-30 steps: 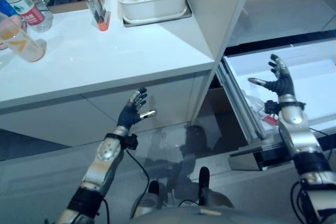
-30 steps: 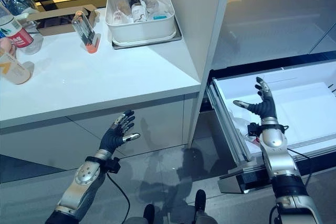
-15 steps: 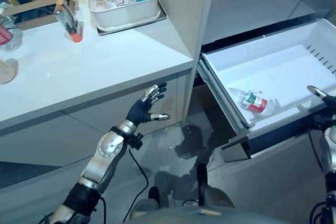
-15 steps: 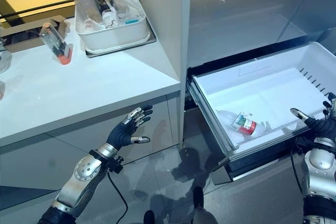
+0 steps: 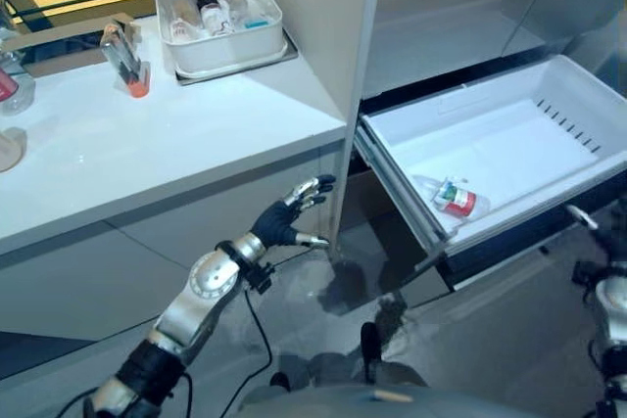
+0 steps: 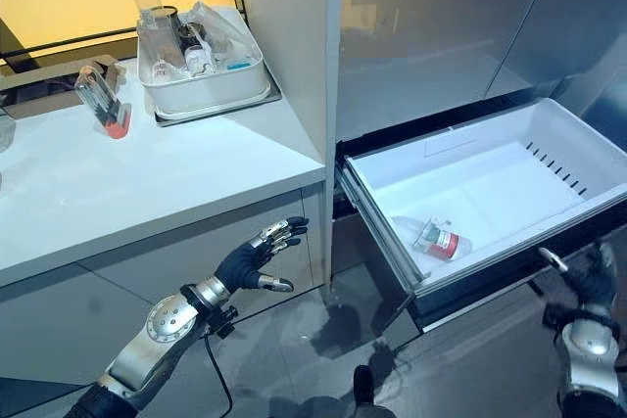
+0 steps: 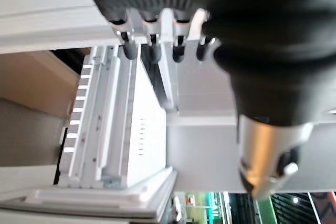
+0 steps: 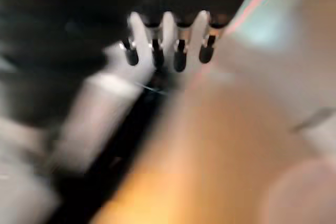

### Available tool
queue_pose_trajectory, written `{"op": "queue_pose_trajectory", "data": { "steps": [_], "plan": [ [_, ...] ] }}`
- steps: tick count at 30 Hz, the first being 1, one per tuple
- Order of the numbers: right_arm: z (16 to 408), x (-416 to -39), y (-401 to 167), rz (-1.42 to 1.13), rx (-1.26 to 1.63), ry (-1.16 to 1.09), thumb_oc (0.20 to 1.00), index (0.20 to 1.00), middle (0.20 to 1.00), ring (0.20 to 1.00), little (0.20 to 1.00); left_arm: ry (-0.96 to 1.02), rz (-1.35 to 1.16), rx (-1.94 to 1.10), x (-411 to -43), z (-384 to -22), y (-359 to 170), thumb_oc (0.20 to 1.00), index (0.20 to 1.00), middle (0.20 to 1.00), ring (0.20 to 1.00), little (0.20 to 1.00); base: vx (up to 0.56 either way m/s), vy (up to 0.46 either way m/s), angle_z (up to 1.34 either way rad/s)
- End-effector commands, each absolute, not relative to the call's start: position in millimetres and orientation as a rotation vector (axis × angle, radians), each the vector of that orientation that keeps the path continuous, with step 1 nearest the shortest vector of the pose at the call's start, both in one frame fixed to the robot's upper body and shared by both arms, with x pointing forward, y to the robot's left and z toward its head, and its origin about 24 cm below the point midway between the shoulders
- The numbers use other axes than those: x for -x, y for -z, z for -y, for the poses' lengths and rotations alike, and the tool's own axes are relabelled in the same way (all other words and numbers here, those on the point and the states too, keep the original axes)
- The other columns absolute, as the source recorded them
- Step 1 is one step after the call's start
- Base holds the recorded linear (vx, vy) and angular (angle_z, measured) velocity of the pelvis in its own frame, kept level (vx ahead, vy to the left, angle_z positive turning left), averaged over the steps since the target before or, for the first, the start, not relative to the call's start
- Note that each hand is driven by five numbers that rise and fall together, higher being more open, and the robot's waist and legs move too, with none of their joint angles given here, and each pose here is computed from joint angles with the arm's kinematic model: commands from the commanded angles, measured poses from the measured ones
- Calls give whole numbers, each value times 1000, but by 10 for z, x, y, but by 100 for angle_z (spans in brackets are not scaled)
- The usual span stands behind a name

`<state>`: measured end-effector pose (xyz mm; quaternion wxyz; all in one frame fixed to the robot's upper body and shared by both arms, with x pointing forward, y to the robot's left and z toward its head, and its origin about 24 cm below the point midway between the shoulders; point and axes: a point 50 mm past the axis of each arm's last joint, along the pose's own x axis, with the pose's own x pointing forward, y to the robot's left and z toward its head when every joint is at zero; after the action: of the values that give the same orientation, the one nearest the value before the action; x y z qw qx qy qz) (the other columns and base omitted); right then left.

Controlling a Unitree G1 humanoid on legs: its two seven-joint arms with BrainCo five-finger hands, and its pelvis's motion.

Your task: Take the drinks into the refrigerator

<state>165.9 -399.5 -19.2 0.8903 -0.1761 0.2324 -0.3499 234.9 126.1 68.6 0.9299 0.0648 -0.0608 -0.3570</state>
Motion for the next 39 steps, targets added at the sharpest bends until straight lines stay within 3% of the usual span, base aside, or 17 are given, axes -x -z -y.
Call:
{"op": "queue_pose_trajectory", "data": {
  "steps": [1, 6, 11, 12, 13, 18, 19, 20, 21, 25, 26, 31, 39],
  "plan": [
    [3989, -1446, 393, -652, 430, 653, 1000, 1000, 1000, 1000, 1000, 757, 237, -112, -2408, -1192, -895, 1000, 1000, 1000, 1000, 1000, 0, 0, 0],
    [3859, -1371, 643, -783, 376, 585, 1000, 1000, 1000, 1000, 1000, 773, 223, -113, -2388, -1166, -867, 1000, 1000, 1000, 1000, 1000, -7, -13, -5],
    [3808, -1726, 86, -313, 180, 630, 1000, 1000, 1000, 1000, 1000, 728, 210, -68, -2353, -1233, -843, 1000, 1000, 1000, 1000, 1000, 19, 3, -5],
    [3808, -1722, 87, -314, 180, 630, 1000, 1000, 1000, 1000, 1000, 729, 210, -68, -2352, -1232, -842, 1000, 1000, 1000, 1000, 1000, 17, 18, -6],
    [3864, -1716, -51, -194, 123, 728, 1000, 1000, 1000, 1000, 1000, 728, 181, -46, -2346, -1205, -775, 1000, 1000, 1000, 1000, 1000, 27, 22, -8],
    [3888, -1747, -149, -255, 347, 703, 1000, 1000, 1000, 1000, 1000, 729, 162, -68, -2343, -1172, -726, 1000, 1000, 1000, 1000, 1000, 15, 6, -1],
    [3897, -1711, -24, -369, 442, 679, 887, 887, 887, 887, 887, 740, 160, -61, -2349, -1151, -724, 1000, 1000, 1000, 1000, 1000, 0, 0, 0],
    [3896, -1725, -26, -368, 445, 678, 645, 645, 645, 645, 645, 738, 161, -61, -2351, -1154, -726, 1000, 1000, 1000, 1000, 1000, 0, 0, 0],
    [3868, -1757, 25, -412, 497, 646, 200, 200, 200, 200, 200, 740, 161, -56, -2356, -1147, -728, 1000, 1000, 1000, 1000, 1000, 0, 0, 0],
    [3758, -1961, 44, -450, 634, 549, 200, 200, 200, 200, 200, 742, 169, -50, -2360, -1141, -745, 1000, 1000, 1000, 1000, 1000, -10, -4, 0],
    [3618, -2164, -26, -414, 717, 445, 200, 200, 200, 200, 200, 741, 174, -55, -2354, -1142, -751, 1000, 1000, 1000, 1000, 1000, 0, 0, 0],
    [3489, -2366, -88, -371, 725, 380, 200, 200, 200, 200, 200, 748, 173, -41, -2343, -1124, -756, 1000, 1000, 1000, 1000, 1000, 0, 0, 0],
    [2968, -2994, -157, -325, 765, 174, 200, 200, 200, 200, 200, 785, 215, 10, -2318, -1025, -870, 1000, 1000, 1000, 1000, 1000, -22, 3, 11]
  ]
}}
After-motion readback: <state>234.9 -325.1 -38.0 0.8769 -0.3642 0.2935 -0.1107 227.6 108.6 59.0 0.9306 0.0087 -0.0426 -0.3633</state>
